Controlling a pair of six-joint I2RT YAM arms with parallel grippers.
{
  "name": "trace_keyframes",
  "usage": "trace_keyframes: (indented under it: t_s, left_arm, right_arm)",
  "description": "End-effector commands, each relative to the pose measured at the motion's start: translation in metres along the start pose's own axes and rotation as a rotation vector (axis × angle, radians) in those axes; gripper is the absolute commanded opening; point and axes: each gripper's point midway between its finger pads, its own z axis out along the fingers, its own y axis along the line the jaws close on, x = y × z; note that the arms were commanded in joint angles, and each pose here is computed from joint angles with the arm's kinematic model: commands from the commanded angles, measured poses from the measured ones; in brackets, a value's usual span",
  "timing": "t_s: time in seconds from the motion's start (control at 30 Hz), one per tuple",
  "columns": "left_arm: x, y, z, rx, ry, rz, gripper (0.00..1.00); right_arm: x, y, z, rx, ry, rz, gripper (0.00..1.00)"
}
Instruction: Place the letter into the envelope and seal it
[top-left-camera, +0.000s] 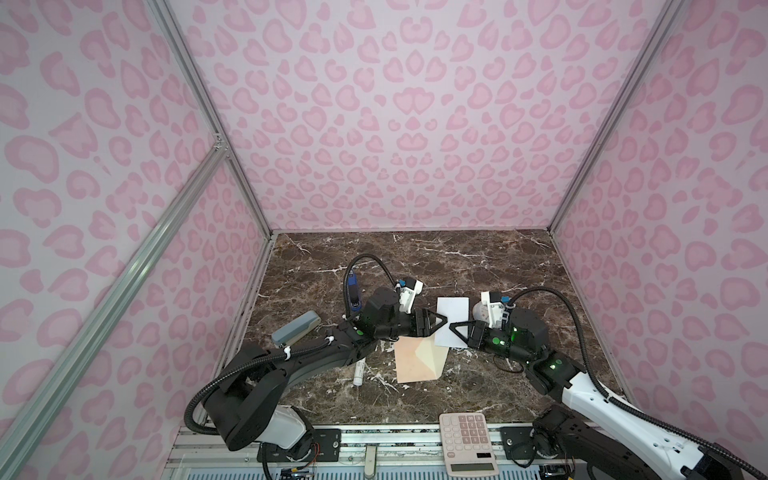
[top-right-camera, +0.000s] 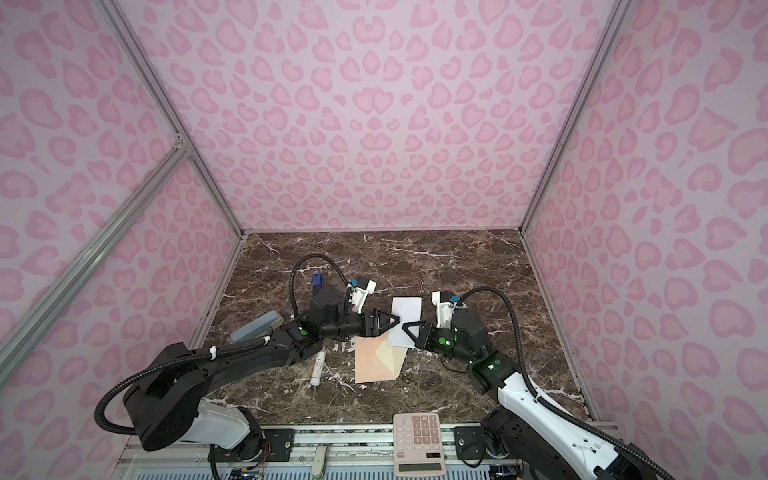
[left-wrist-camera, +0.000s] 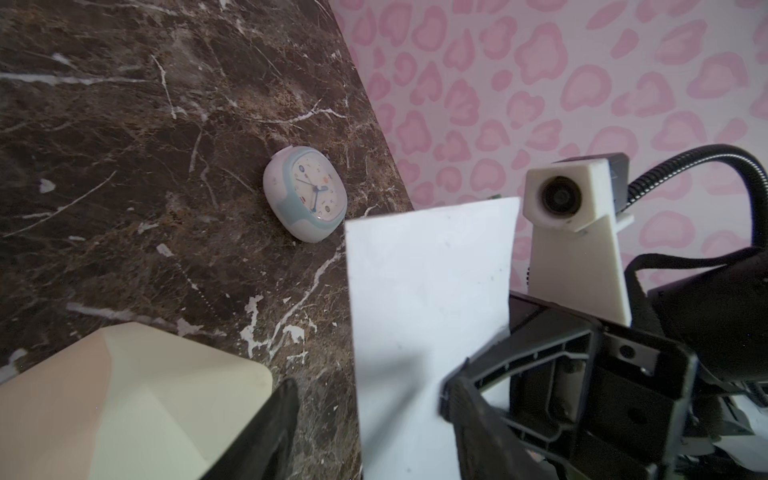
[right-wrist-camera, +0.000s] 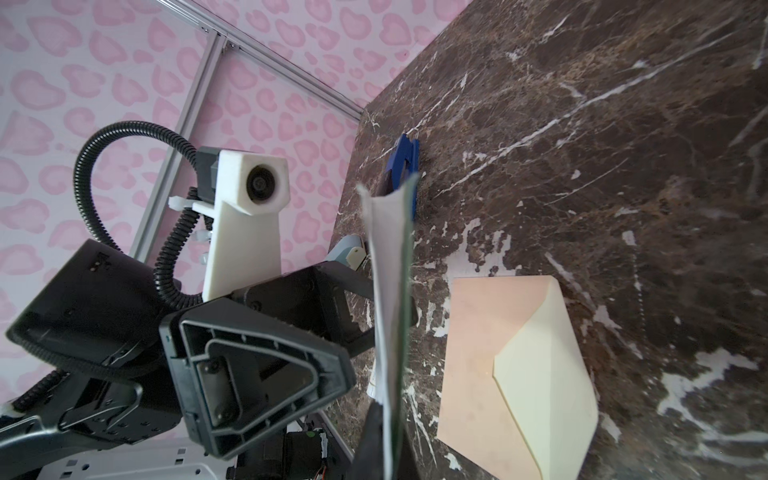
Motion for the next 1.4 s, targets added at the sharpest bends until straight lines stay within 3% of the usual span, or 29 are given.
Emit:
trace_keyframes:
  t_s: [0.0, 0.2, 0.33, 0.43, 0.63, 0.97, 1.17, 1.37]
  left_arm:
    - [-0.010, -0.022, -0.001, 0.102, -0.031, 0.024, 0.52]
    - [-0.013, -0.021, -0.006, 0.101, -0.045, 0.028, 0.25]
    - [-0.012, -0.025, -0.006, 0.129, -0.046, 0.028, 0.08]
    - [-0.011, -0.027, -0.006, 0.150, -0.045, 0.023, 0.05]
    - [-0.009, -0.028, -0.008, 0.168, -0.047, 0.016, 0.07]
    - [-0.005, -0.026, -0.009, 0.173, -0.044, 0.003, 0.15]
    - [-0.005, -0.023, -0.009, 0.161, -0.047, -0.004, 0.26]
    - [-0.010, -0.019, -0.015, 0.148, -0.076, -0.016, 0.48]
  right_arm:
    - [-0.003, 0.010, 0.001, -0.054, -0.010, -0.005, 0.00]
    - [0.002, 0.015, 0.005, -0.096, 0.019, -0.002, 0.03]
    - [0.004, 0.022, 0.008, -0.137, 0.047, -0.004, 0.21]
    - [0.004, 0.025, 0.012, -0.148, 0.069, -0.006, 0.31]
    - [0.004, 0.031, 0.019, -0.178, 0.091, -0.003, 0.31]
    - [0.004, 0.032, 0.026, -0.189, 0.111, 0.006, 0.16]
    - [0.009, 0.029, 0.029, -0.175, 0.151, -0.004, 0.05]
    - [0.014, 0.021, 0.029, -0.140, 0.172, -0.014, 0.00]
